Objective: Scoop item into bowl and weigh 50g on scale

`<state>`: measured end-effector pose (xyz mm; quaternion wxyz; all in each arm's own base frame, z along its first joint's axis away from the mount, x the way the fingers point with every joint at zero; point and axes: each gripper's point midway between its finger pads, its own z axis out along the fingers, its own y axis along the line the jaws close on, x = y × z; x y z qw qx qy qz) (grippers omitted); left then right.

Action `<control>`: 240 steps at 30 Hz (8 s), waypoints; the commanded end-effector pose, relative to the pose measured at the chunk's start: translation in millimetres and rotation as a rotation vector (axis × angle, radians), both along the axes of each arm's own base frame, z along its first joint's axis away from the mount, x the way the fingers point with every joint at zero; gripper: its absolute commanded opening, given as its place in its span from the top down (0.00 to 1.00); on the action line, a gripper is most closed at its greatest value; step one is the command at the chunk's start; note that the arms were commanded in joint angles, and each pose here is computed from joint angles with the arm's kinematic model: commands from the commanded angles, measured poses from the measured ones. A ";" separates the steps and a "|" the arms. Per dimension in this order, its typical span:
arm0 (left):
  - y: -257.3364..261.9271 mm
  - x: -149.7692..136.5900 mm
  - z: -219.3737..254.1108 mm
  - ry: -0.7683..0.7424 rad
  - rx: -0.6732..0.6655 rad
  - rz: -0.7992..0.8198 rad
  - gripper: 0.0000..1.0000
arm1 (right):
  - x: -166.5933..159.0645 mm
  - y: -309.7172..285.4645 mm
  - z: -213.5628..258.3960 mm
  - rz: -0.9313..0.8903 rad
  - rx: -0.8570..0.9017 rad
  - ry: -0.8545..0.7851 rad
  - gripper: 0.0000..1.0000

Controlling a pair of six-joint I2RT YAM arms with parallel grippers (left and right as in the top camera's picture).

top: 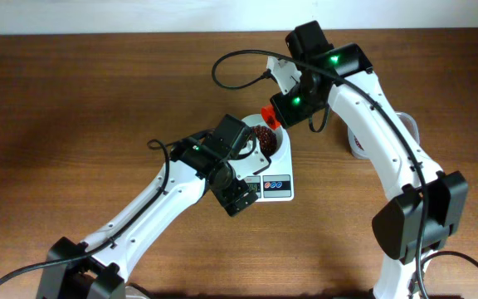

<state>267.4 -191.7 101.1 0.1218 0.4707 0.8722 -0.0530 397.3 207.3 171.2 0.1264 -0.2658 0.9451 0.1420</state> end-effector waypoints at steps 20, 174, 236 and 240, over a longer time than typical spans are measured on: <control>0.6 -1.3 -0.2 -0.005 0.004 -0.014 0.01 | -6.4 4.8 4.2 0.049 -0.006 -0.001 0.96; 0.6 -1.3 -0.2 -0.005 0.004 -0.014 0.01 | 7.3 9.0 -4.6 0.341 -0.004 -0.149 0.96; 0.6 -1.3 -0.2 -0.005 0.004 -0.014 0.01 | 15.5 -149.3 19.9 -0.316 0.428 0.177 0.96; 0.6 -1.3 -0.2 -0.005 0.004 -0.014 0.01 | 5.2 -183.7 15.1 -0.413 0.403 0.224 0.96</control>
